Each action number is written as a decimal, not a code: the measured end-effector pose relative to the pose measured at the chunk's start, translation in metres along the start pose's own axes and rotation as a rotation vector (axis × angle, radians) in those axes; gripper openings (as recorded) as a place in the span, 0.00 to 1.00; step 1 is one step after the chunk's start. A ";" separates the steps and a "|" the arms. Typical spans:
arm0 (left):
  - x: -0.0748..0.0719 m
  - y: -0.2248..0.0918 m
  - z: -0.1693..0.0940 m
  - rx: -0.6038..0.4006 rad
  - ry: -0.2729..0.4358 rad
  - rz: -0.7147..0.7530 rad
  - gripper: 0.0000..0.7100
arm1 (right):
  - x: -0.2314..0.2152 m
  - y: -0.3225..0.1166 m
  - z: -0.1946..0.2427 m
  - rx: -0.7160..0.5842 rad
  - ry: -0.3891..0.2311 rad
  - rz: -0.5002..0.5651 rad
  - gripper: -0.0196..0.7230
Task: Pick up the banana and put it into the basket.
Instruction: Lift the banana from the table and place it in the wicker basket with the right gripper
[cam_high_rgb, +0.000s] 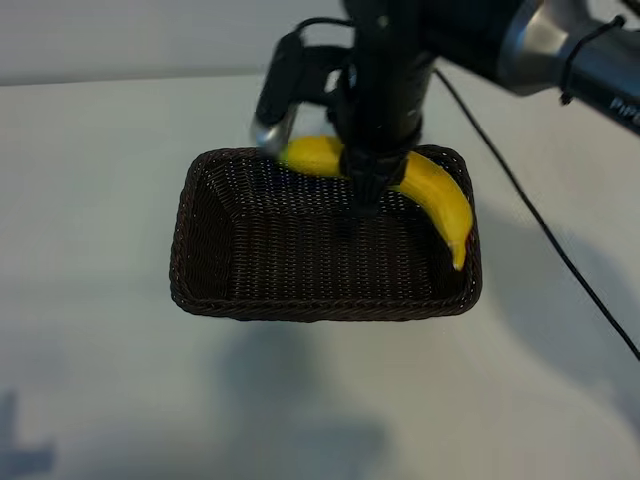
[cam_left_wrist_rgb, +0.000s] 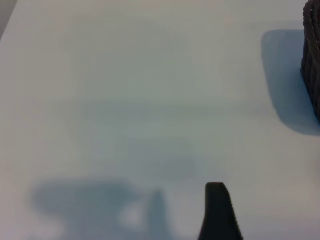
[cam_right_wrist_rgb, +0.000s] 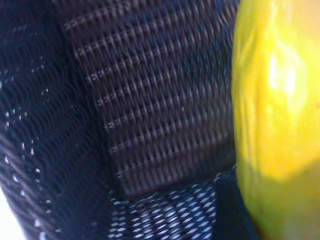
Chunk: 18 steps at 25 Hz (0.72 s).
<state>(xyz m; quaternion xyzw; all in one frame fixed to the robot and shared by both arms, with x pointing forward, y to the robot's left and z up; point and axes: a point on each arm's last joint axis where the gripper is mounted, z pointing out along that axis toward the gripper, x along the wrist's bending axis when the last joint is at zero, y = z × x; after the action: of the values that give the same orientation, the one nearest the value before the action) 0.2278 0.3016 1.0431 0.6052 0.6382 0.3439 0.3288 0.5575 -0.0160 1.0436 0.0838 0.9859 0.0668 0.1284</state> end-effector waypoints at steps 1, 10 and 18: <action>0.000 0.000 0.000 0.000 0.000 0.000 0.71 | 0.003 0.004 -0.001 -0.011 -0.014 -0.052 0.59; 0.000 0.000 0.000 0.000 0.000 0.000 0.71 | 0.009 0.021 0.009 -0.074 -0.059 -0.212 0.59; 0.000 0.000 0.000 0.000 0.000 0.000 0.71 | 0.010 0.027 0.044 -0.056 -0.036 -0.228 0.59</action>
<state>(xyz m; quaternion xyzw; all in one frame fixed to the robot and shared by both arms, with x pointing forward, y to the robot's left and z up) 0.2278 0.3016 1.0431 0.6052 0.6382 0.3439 0.3288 0.5634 0.0172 1.0030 -0.0311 0.9843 0.0777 0.1551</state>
